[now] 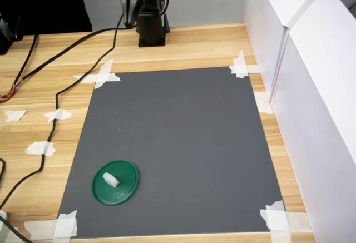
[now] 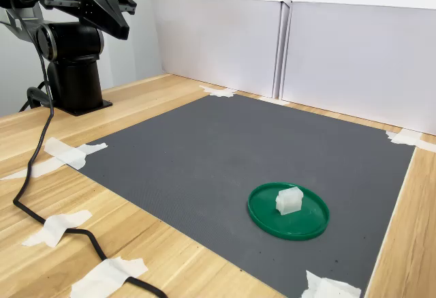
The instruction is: Grasp a white terminal and put it on the green lid.
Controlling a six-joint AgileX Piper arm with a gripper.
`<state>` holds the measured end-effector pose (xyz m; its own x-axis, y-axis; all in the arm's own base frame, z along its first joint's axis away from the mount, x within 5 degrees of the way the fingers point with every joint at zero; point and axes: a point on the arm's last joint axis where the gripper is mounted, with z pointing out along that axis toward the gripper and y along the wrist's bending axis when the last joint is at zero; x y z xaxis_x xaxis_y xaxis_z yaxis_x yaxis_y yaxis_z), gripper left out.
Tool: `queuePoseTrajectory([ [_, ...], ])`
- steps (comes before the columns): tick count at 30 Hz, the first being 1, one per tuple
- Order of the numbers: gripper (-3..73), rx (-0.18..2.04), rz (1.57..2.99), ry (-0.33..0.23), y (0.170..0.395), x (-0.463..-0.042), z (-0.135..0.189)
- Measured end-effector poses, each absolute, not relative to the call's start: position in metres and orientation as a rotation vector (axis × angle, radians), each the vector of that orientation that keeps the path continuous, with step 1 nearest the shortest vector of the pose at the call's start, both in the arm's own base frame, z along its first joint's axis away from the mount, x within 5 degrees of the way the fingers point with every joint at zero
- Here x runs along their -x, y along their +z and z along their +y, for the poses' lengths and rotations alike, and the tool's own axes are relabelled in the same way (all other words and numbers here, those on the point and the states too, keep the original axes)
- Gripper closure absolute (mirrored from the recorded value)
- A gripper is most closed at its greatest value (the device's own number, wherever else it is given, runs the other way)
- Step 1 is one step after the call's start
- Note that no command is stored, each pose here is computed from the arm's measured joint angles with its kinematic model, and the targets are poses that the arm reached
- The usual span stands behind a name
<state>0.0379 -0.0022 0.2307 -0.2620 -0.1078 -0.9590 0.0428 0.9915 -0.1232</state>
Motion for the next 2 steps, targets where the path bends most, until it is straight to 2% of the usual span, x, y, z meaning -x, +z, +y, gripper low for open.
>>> queuePoseTrajectory([
  [2,71.1,0.048,1.844,-0.142,0.2265,-0.0388,-0.0023],
])
